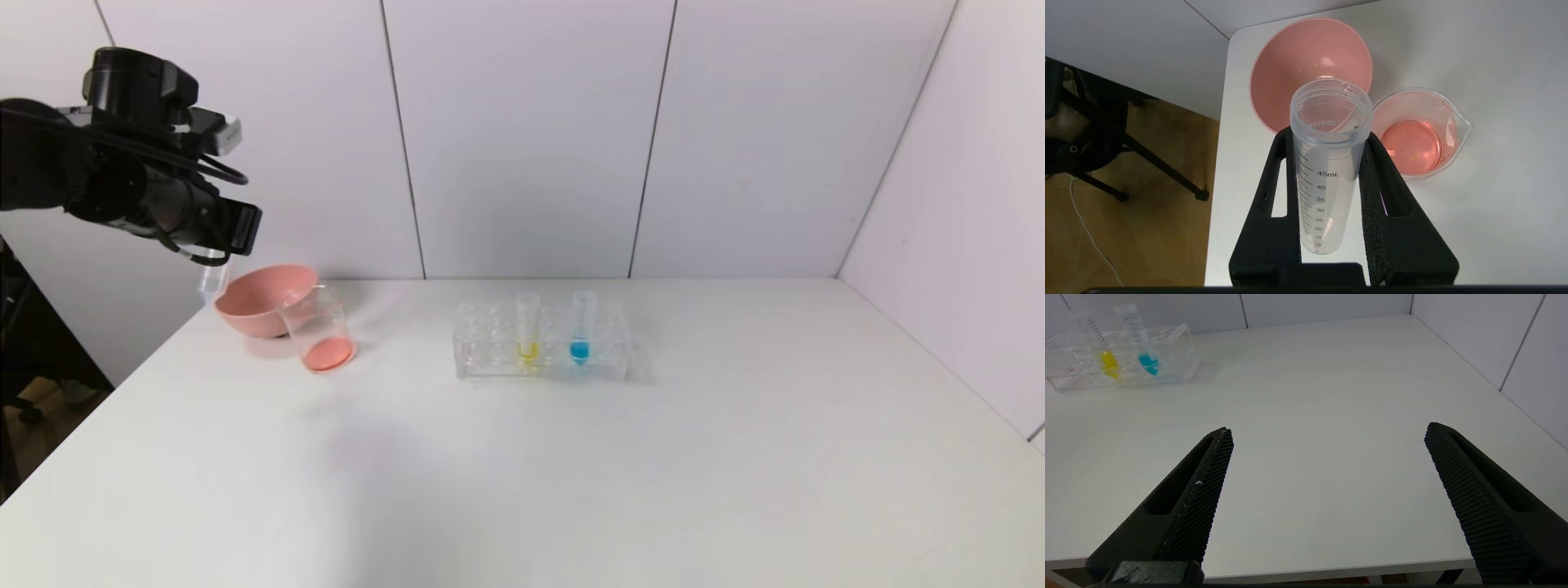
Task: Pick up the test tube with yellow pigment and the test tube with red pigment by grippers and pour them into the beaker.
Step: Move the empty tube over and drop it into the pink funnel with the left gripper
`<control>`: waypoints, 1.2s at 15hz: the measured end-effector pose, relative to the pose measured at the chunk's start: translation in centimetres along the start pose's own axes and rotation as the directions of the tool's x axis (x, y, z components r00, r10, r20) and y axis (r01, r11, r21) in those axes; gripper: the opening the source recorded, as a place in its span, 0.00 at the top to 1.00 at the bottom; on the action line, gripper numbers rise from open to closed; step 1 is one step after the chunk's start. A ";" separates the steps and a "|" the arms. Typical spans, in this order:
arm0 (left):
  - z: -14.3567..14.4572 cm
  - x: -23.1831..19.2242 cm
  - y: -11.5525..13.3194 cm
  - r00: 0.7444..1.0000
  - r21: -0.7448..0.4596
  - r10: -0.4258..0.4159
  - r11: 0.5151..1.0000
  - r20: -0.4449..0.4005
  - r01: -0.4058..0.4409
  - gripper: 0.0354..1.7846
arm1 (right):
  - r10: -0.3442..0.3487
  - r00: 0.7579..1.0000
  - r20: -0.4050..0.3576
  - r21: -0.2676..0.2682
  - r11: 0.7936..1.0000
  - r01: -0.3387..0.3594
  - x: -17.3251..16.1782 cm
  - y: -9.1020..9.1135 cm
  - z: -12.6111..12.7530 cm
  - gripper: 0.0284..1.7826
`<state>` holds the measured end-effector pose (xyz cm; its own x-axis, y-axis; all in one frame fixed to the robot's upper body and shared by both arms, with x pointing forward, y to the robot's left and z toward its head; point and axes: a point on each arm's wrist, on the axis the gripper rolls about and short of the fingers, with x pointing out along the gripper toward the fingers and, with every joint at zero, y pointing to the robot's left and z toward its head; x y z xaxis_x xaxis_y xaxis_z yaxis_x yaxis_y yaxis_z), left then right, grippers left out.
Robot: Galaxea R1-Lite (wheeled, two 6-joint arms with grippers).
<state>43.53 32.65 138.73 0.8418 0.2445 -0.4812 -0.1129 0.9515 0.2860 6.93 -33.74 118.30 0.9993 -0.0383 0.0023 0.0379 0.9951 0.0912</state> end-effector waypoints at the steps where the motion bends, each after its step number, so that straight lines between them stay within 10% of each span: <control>1: -0.8 -0.1 0.2 0.999 -0.043 0.021 0.999 0.043 -0.019 0.77 | 0.000 1.000 0.000 0.000 1.000 0.000 0.0 0.0 0.0 0.04; 10: -5.5 3.5 0.4 0.875 -0.292 0.187 0.955 0.446 -0.055 0.77 | 0.000 1.000 0.000 0.000 1.000 0.000 0.0 0.0 0.0 0.04; 18: -5.2 14.3 -1.8 0.844 -0.351 0.287 0.928 0.452 -0.127 0.77 | 0.000 1.000 0.000 0.000 1.000 0.000 0.0 0.0 0.0 0.04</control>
<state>53.02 35.44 127.00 0.9172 0.3952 0.0506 -0.3972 0.9171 0.0356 6.92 -33.74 118.30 0.9993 -0.0383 0.0026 0.0379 0.9951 0.0917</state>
